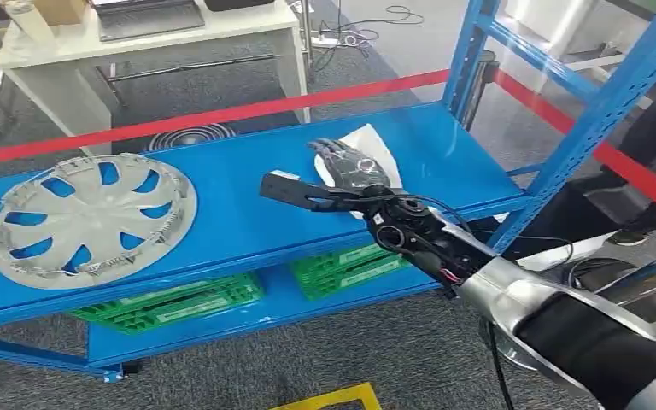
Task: Take the parts from the cabinet and place them on the table.
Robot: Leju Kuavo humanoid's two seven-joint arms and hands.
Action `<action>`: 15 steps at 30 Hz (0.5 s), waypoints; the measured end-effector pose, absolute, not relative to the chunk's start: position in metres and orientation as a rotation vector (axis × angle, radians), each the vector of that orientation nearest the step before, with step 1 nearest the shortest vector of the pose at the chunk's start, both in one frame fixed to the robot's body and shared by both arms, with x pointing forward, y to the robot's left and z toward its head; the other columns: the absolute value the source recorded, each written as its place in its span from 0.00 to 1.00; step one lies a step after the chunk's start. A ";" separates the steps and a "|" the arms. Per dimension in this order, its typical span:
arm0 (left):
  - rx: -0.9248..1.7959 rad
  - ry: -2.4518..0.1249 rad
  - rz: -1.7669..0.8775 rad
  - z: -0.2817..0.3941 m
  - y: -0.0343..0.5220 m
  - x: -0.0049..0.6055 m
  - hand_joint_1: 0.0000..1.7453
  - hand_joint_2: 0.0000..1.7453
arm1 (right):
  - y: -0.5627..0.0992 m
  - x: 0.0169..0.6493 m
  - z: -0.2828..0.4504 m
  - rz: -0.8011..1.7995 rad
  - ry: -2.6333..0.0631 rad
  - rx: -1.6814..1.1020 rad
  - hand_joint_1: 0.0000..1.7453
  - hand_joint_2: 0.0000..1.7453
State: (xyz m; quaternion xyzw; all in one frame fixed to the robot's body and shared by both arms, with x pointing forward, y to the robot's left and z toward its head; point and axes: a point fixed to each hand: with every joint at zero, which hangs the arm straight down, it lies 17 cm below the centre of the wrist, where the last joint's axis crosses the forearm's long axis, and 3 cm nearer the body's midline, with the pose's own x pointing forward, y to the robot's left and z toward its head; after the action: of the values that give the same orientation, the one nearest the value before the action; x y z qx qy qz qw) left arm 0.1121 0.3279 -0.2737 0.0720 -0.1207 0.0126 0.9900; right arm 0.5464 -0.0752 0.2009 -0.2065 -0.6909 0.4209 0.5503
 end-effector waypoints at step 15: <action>0.146 -0.231 0.023 -0.274 0.328 0.110 0.00 0.00 | -0.085 0.525 0.175 1.097 -1.476 -0.558 0.00 1.00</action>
State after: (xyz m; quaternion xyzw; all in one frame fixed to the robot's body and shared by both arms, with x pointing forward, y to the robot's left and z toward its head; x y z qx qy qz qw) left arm 0.1103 0.3279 -0.2742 0.0727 -0.1153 0.0114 0.9906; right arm 0.5251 -0.0851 0.1755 -0.2378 -0.6295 0.4680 0.5729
